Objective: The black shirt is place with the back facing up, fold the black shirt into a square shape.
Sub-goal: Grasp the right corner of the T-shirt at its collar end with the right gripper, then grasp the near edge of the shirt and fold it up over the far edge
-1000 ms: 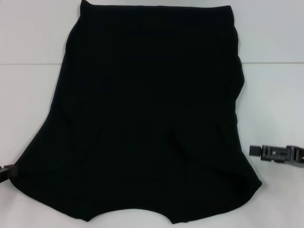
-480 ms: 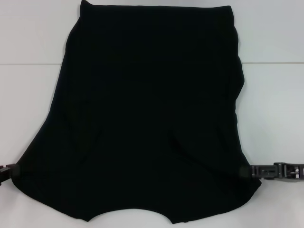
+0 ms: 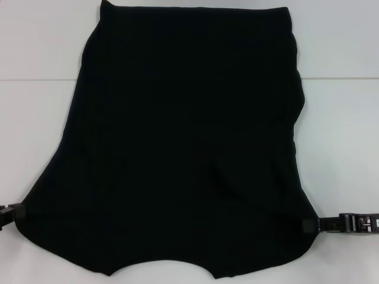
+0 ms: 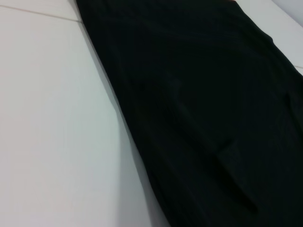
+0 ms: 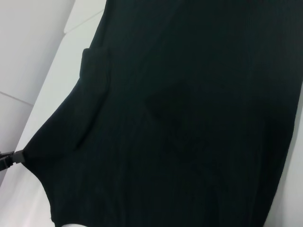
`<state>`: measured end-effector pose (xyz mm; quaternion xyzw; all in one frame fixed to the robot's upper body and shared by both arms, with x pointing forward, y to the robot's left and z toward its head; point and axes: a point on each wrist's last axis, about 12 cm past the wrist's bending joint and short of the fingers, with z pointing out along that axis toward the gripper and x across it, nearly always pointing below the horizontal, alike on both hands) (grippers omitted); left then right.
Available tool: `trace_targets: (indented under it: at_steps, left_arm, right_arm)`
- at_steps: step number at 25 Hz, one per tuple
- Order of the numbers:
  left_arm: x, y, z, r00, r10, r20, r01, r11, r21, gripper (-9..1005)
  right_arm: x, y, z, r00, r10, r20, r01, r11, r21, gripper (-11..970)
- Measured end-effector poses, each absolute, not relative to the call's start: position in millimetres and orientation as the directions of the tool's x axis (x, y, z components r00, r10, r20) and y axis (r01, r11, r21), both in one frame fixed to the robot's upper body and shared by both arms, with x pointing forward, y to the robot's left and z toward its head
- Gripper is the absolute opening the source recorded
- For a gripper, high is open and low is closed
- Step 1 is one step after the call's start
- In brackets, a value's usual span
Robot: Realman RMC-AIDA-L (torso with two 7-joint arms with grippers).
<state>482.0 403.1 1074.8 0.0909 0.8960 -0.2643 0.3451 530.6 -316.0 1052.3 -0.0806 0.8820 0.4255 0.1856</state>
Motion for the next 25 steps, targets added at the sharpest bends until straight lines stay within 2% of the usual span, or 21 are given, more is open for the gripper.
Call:
trace_targets:
  at_steps: [4,9,15,25]
  left_arm:
    - [482,403,1075,-0.746,-0.020,-0.666,0.346,0.842,-0.414,53]
    - [482,402,1075,-0.751,-0.036,-0.659,0.336,0.838,-0.429,53]
    - [477,403,1080,-0.743,-0.130,-0.656,0.302,0.811,-0.502,52]
    - [449,398,1084,-0.769,-0.170,-0.616,0.343,0.704,-0.622,53]
  right_arm:
    - [529,-316,1051,-0.917,0.013,-0.399,-0.304,0.627,0.717,246]
    - [524,-321,1050,-0.907,0.011,-0.422,-0.323,0.623,0.712,150]
    - [506,-337,1047,-0.893,0.028,-0.450,-0.345,0.601,0.721,35]
    - [463,-379,1046,-0.867,0.099,-0.488,-0.340,0.598,0.725,34]
